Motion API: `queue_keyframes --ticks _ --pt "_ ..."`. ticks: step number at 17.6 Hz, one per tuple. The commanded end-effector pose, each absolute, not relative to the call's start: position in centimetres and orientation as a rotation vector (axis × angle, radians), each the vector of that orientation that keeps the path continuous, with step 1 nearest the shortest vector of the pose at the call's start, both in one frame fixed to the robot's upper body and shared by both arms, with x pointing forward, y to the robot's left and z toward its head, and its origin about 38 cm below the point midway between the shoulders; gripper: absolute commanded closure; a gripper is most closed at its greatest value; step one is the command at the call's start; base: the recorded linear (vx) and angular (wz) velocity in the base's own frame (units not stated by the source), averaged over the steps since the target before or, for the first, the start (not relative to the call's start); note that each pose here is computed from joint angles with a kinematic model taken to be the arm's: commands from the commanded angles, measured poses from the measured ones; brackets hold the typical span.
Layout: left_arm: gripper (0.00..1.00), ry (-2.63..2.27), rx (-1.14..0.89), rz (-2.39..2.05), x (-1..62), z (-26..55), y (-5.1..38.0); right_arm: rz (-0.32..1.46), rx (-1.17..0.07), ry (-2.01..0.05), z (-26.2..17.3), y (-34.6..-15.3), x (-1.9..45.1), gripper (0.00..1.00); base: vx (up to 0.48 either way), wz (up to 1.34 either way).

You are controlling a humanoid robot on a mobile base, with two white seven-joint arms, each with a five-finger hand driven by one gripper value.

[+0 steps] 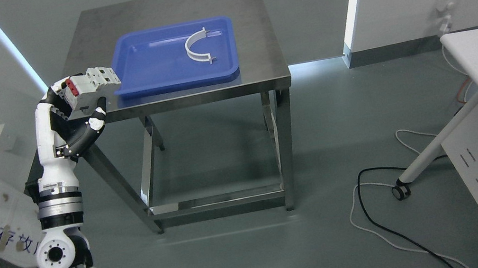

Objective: Place circuit breaker on shelf
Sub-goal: 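Hold the breaker raised in the left hand while turning to the shelf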

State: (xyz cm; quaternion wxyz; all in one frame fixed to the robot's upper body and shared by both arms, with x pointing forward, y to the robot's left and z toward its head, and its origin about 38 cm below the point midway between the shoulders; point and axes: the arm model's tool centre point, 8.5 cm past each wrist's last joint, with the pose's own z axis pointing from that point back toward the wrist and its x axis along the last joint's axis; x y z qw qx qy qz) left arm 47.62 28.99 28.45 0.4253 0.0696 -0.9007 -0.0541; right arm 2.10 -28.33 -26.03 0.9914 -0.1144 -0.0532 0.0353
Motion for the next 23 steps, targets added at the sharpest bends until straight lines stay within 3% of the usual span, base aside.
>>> queue_keyframes --ticks 1,6,13,20,23 --pt "0.81 -2.345 0.220 -0.129 45.3 31.1 30.1 0.094 -0.247 -0.074 -25.9 -29.3 1.8 0.00 -0.418 0.32" --pt "0.81 -2.387 0.239 -0.126 44.6 32.1 30.3 0.094 -0.247 -0.074 -25.9 -29.3 1.8 0.00 -0.449 0.78" --pt "0.81 -2.435 0.233 -0.136 44.7 34.3 29.8 0.094 -0.245 -0.074 -25.9 -29.3 1.8 0.00 -0.228 1.70" --pt "0.82 -2.353 0.179 -0.285 47.4 37.6 27.7 0.094 -0.247 -0.074 -25.9 -29.3 1.8 0.00 0.044 1.30" --pt "0.82 -2.216 0.275 -0.450 50.5 36.9 28.2 0.094 -0.247 -0.074 -25.9 -29.3 1.8 0.00 0.166 0.50"
